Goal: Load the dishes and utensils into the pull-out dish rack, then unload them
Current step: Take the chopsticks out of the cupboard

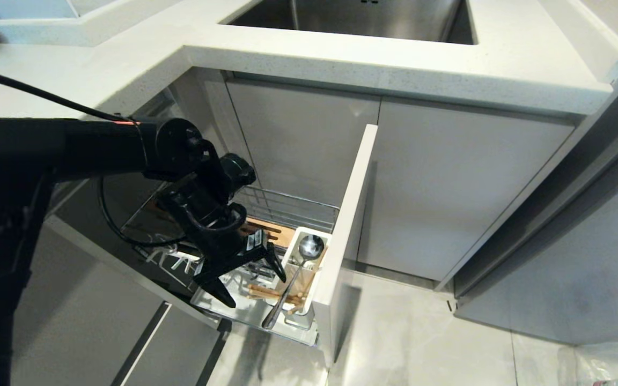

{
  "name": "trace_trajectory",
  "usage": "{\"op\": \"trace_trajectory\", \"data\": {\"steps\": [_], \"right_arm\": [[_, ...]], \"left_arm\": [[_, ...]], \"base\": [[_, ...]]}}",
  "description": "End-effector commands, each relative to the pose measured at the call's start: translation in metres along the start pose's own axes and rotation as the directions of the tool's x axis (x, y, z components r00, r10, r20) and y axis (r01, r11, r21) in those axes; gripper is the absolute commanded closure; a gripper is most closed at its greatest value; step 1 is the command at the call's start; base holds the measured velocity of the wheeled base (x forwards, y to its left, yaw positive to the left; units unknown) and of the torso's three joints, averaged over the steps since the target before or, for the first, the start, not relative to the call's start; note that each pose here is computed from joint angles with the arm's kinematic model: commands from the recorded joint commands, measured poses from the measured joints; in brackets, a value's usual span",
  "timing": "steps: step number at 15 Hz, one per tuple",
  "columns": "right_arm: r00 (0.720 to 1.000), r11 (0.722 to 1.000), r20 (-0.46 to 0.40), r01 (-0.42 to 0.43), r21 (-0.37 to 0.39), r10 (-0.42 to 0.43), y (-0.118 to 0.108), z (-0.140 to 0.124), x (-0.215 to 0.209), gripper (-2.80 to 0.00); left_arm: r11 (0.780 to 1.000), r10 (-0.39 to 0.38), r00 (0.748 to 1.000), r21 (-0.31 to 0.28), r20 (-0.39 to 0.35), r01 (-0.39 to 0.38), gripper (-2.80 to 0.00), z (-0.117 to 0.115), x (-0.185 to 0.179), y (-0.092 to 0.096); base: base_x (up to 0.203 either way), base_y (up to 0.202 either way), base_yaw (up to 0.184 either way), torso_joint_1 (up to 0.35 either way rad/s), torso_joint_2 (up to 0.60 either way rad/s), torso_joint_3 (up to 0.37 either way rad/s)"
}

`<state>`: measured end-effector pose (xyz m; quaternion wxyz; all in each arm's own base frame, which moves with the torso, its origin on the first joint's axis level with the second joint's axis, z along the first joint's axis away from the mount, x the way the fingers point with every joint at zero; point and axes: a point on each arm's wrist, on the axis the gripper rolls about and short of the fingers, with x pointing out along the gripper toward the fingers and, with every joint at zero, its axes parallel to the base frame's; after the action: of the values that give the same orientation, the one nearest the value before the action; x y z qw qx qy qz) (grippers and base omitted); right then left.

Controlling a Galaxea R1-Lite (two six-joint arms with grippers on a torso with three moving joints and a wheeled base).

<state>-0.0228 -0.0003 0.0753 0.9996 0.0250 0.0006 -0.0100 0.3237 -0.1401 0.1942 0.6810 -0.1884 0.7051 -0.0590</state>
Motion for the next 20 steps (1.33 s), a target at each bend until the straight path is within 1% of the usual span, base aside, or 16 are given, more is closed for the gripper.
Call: {"op": "trace_trajectory", "data": {"steps": [1,7,9,11,13,20], "right_arm": [[1.000,1.000,-0.001,0.000,0.001,0.000,0.000,0.000,0.000,0.00],[1.000,1.000,-0.001,0.000,0.001,0.000,0.000,0.000,0.000,0.00],[1.000,1.000,-0.001,0.000,0.001,0.000,0.000,0.000,0.000,0.00],[1.000,1.000,-0.001,0.000,0.001,0.000,0.000,0.000,0.000,0.00],[1.000,1.000,-0.001,0.000,0.001,0.000,0.000,0.000,0.000,0.00],[1.000,1.000,-0.001,0.000,0.001,0.000,0.000,0.000,0.000,0.00]], "left_arm": [[1.000,0.016,0.999,-0.015,-0.032,-0.016,-2.80,0.005,0.011,0.001],[0.999,0.033,0.997,-0.019,-0.067,-0.034,-2.80,0.009,0.020,0.001],[1.000,-0.004,0.996,-0.022,-0.090,0.002,-2.80,0.008,0.020,0.000],[1.000,-0.007,0.994,-0.025,-0.113,0.004,-2.80,0.006,0.019,0.000],[1.000,-0.008,0.993,-0.012,-0.120,0.006,-2.80,0.005,0.019,0.001],[1.000,0.000,0.990,-0.025,-0.141,-0.004,-2.80,0.009,0.026,0.004]], "base": [[0.000,0.000,0.000,0.000,0.00,0.000],[0.000,0.000,0.000,0.000,0.00,0.000],[0.000,0.000,0.000,0.000,0.00,0.000],[0.000,0.000,0.000,0.000,0.00,0.000],[0.000,0.000,0.000,0.000,0.00,0.000],[0.000,0.000,0.000,0.000,0.00,0.000]]}}
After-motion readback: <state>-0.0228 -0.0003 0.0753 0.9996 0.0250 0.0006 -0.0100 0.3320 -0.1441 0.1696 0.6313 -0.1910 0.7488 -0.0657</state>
